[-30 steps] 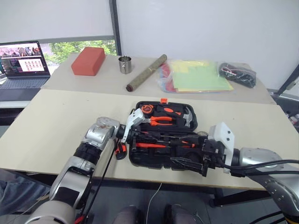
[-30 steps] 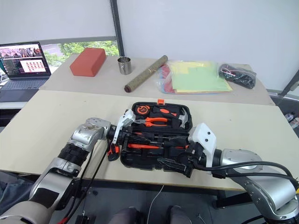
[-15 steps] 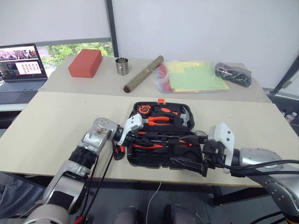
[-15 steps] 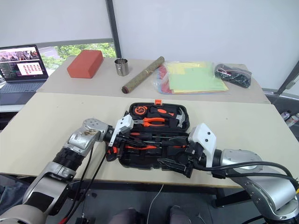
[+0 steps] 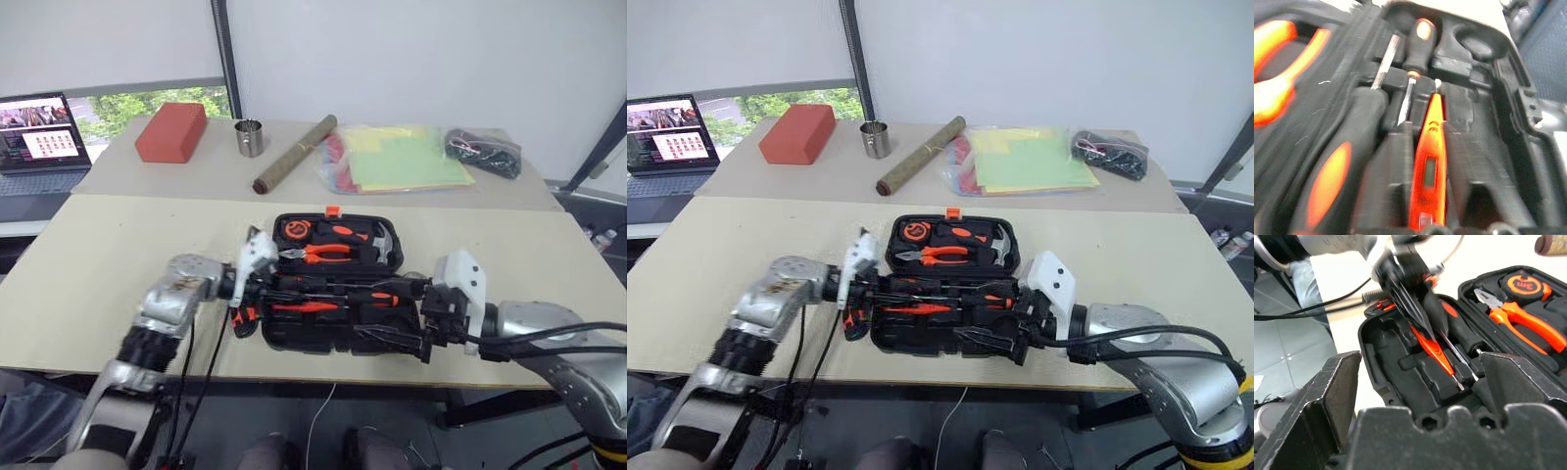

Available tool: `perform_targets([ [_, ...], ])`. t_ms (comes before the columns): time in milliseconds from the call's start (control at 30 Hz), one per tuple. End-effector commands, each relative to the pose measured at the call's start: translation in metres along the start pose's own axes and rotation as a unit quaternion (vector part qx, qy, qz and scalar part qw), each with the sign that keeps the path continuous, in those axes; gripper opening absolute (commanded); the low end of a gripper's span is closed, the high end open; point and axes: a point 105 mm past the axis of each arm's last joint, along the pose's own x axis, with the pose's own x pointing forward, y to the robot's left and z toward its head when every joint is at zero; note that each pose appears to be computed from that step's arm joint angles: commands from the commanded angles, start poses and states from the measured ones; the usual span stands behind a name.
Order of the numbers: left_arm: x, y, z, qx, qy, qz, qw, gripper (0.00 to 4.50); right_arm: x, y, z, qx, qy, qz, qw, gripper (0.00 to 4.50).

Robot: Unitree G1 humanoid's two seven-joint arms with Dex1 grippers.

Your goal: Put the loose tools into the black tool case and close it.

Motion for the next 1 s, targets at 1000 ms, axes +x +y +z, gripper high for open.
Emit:
perform_targets([
  [1000,-0.028,0.024,-0.054,-0.314,0.179,0.357,0.861,4.48,0.017,0.003,0.006,-0.038,-0.024,0.041,0.998,4.5],
])
